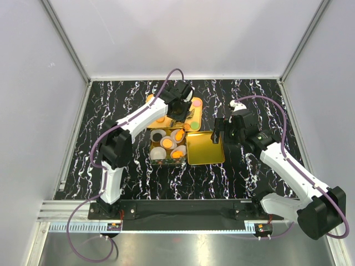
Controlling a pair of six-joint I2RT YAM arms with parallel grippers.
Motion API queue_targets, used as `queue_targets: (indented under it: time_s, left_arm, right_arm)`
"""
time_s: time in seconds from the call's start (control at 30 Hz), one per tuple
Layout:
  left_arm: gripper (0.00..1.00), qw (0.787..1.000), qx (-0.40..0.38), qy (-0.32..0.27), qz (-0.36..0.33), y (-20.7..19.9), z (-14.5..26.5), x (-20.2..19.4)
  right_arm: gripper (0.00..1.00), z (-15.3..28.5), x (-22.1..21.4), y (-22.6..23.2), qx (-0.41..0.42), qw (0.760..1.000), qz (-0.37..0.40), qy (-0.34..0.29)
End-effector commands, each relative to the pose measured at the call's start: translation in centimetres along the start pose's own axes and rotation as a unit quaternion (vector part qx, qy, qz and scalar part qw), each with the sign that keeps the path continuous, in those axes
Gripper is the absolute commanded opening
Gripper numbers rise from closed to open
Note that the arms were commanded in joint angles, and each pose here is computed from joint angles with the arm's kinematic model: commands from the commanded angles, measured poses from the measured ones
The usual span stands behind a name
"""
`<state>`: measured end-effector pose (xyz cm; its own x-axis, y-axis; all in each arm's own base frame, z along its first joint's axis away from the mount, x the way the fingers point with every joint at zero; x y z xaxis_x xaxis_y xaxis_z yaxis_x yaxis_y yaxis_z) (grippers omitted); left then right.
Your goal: Pack the cookies
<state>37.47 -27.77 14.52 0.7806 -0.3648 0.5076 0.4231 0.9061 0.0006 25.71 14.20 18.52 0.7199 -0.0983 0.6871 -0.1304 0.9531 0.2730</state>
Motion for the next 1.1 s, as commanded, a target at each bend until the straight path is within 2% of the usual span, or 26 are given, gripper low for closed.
queue_targets:
  time_s: [0.0, 0.67, 1.07]
  left_arm:
    - [0.41, 0.997, 0.002, -0.076, 0.007, 0.7, 4.0, 3.8]
    - [0.4, 0.994, 0.006, -0.104, 0.019, 1.7, 7.2, 5.1]
    - [0.4, 0.993, -0.008, -0.115, 0.032, 2.0, 10.9, 3.2]
  right_arm:
    - [1.0, 0.4, 1.3, 0.5, 0.014, 1.0, 0.003, -0.026]
    - [1.0, 0.4, 1.5, 0.6, 0.014, 0.999, 0.003, -0.029]
    - [1.0, 0.3, 1.5, 0.7, 0.016, 1.0, 0.004, -0.024]
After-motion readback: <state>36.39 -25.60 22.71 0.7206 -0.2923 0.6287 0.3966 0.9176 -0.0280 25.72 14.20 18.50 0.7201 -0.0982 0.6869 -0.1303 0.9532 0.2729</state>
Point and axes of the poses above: each gripper's point midway between its finger pads, its own z axis back along the fingers, its own y axis along the line the jaws close on, x = y × z, the point moved 3 cm from there along z, back along the fingers, and after that the axes turned 1 degree about -z, right-handed, at the moved point
